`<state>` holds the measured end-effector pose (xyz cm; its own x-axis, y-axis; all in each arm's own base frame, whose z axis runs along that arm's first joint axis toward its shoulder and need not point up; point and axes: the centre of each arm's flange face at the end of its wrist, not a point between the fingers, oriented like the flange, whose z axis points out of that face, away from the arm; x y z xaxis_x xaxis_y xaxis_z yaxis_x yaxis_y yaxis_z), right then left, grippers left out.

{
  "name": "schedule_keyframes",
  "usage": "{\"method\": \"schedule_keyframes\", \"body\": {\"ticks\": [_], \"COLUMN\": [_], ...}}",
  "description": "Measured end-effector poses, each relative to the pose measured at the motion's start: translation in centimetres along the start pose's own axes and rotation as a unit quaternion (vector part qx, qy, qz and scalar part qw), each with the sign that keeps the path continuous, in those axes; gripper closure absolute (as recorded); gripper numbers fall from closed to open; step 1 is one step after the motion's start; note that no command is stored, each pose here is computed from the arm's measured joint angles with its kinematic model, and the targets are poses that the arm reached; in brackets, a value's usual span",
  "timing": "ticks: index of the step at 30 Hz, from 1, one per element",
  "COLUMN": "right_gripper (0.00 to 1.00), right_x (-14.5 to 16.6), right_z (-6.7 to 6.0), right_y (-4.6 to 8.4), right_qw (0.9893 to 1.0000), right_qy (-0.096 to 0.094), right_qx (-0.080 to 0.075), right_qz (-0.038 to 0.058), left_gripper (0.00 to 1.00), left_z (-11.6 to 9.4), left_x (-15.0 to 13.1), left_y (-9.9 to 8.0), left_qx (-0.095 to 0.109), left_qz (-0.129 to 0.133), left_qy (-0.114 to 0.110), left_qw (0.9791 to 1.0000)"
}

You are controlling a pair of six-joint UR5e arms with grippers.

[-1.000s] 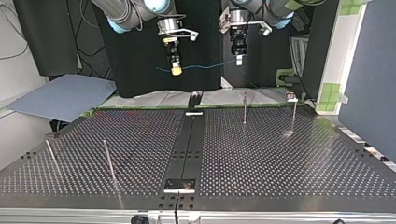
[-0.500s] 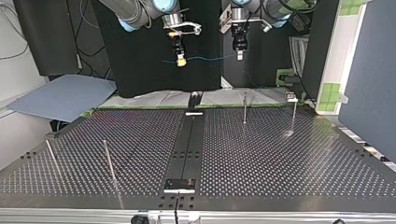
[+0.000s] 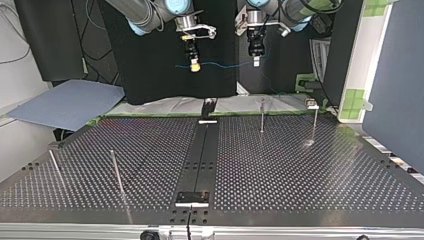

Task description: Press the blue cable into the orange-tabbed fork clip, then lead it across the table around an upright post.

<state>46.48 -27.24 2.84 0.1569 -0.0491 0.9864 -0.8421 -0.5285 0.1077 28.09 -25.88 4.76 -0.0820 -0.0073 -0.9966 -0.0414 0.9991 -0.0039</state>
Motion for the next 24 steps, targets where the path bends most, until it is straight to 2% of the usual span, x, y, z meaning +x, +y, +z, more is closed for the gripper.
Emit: {"method": "schedule_keyframes", "body": {"ticks": [3, 6, 11, 14, 18, 24], "right_gripper": [1.0, 1.0, 1.0, 1.0, 1.0, 1.0], "right_x": [1.9, 3.2, 2.5, 1.5, 0.0, -2.2], "right_z": [0.8, 1.3, 1.7, 1.8, 2.1, 2.8], "right_y": [-0.5, -0.8, -1.4, -1.5, -1.4, -1.3], "right_qw": [0.9997, 0.9988, 0.997, 0.9961, 0.9956, 0.9961], "right_qy": [0.017, 0.032, 0.04, 0.039, 0.035, 0.024], "right_qx": [0.007, 0.017, 0.037, 0.043, 0.041, 0.037], "right_qz": [0.0163, 0.0319, 0.0541, 0.0663, 0.0758, 0.0769], "left_gripper": [1.0, 1.0, 1.0, 1.0, 1.0, 1.0], "left_z": [0.3, 0.6, 1.0, 1.6, 2.4, 3.2], "left_x": [-0.8, -1.6, -1.4, -0.9, 0.0, 1.6], "left_y": [0.0, 0.4, 1.5, 2.2, 3.1, 4.5], "left_qx": [0.002, 0.003, 0.001, -0.007, -0.023, -0.04], "left_qz": [-0.014, -0.031, -0.056, -0.069, -0.086, -0.093], "left_qy": [-0.004, -0.011, -0.015, -0.016, -0.018, -0.018], "left_qw": [0.9999, 0.9995, 0.9983, 0.9975, 0.9958, 0.9947]}}
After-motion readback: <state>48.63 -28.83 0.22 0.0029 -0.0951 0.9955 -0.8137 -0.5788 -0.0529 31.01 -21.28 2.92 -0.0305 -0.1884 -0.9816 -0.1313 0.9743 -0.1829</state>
